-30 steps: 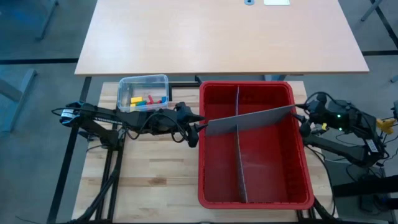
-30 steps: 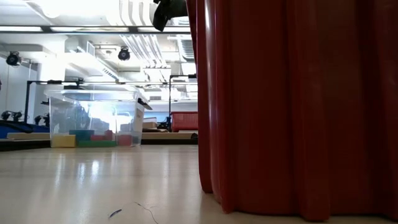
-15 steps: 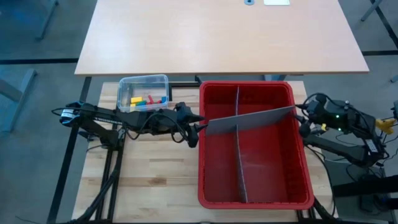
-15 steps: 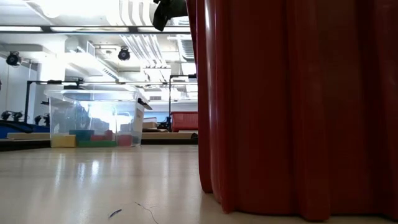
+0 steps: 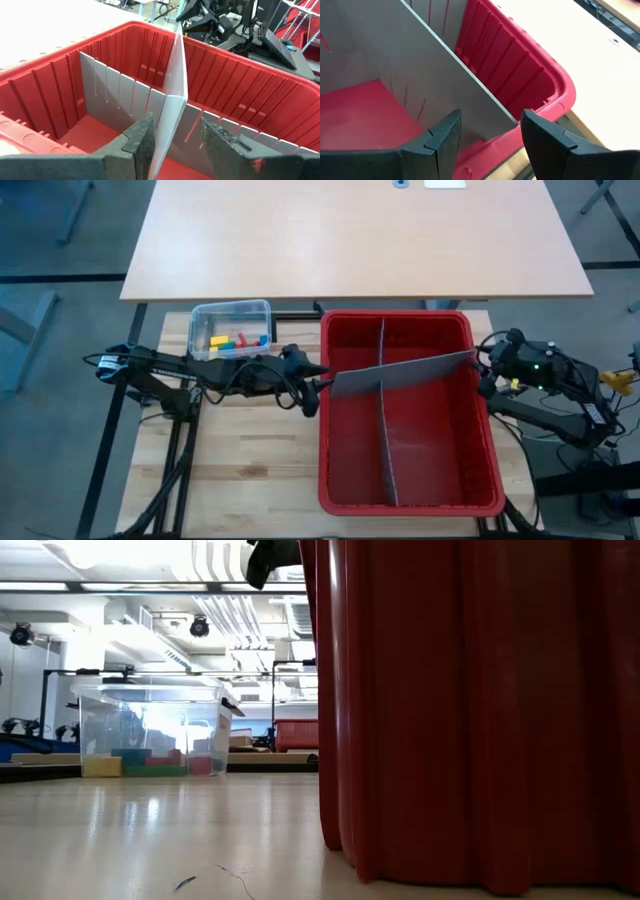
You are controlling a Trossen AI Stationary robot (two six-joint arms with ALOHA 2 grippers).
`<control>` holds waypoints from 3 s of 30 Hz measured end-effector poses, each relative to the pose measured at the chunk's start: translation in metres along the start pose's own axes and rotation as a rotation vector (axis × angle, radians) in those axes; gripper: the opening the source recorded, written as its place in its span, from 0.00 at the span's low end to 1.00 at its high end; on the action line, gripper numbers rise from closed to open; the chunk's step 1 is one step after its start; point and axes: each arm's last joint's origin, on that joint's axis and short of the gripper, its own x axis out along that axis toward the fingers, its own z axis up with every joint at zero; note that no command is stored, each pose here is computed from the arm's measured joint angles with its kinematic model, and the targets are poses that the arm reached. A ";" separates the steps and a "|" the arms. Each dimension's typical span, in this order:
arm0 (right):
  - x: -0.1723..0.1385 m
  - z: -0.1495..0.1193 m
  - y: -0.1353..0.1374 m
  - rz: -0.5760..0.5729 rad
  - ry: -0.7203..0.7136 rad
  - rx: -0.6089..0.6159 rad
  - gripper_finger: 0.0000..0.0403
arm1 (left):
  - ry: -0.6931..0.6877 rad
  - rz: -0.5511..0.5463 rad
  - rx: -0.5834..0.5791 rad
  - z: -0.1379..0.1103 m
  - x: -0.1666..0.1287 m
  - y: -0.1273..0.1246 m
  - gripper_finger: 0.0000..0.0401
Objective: Sort blocks
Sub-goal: Insert the bin divider into the red bin
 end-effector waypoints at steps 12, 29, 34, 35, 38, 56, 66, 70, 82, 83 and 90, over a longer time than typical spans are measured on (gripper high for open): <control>0.008 -0.001 0.002 -0.024 0.015 -0.004 0.21 | -0.002 -0.001 -0.001 0.000 0.000 0.000 0.28; 0.007 0.003 0.007 0.173 -0.046 0.089 0.00 | -0.002 -0.001 0.004 0.000 0.000 0.000 0.28; 0.007 0.005 0.008 0.225 -0.064 0.118 0.00 | -0.001 0.000 0.004 0.000 0.000 0.000 0.29; 0.007 0.006 0.008 0.233 -0.070 0.125 0.00 | -0.001 0.000 0.004 0.000 0.000 0.000 0.29; 0.007 0.007 0.008 0.242 -0.080 0.144 0.00 | 0.004 0.002 0.009 0.000 0.000 0.000 0.30; 0.004 0.017 0.013 0.471 -0.183 0.197 0.00 | 0.060 0.022 0.024 -0.006 0.000 0.002 0.28; 0.003 0.017 0.014 0.523 -0.184 0.220 0.00 | 0.064 0.024 0.025 -0.006 0.000 0.003 0.27; 0.002 0.018 0.014 0.553 -0.187 0.225 0.00 | 0.066 0.025 0.026 -0.007 0.000 0.003 0.26; 0.001 0.019 0.015 0.598 -0.201 0.246 0.00 | 0.068 0.025 0.027 -0.007 0.000 0.003 0.25; 0.001 0.019 0.015 0.604 -0.200 0.251 0.00 | 0.069 0.026 0.027 -0.007 0.000 0.003 0.25; -0.001 0.017 0.016 0.636 -0.164 0.267 0.00 | 0.070 0.025 0.028 -0.007 0.000 0.003 0.25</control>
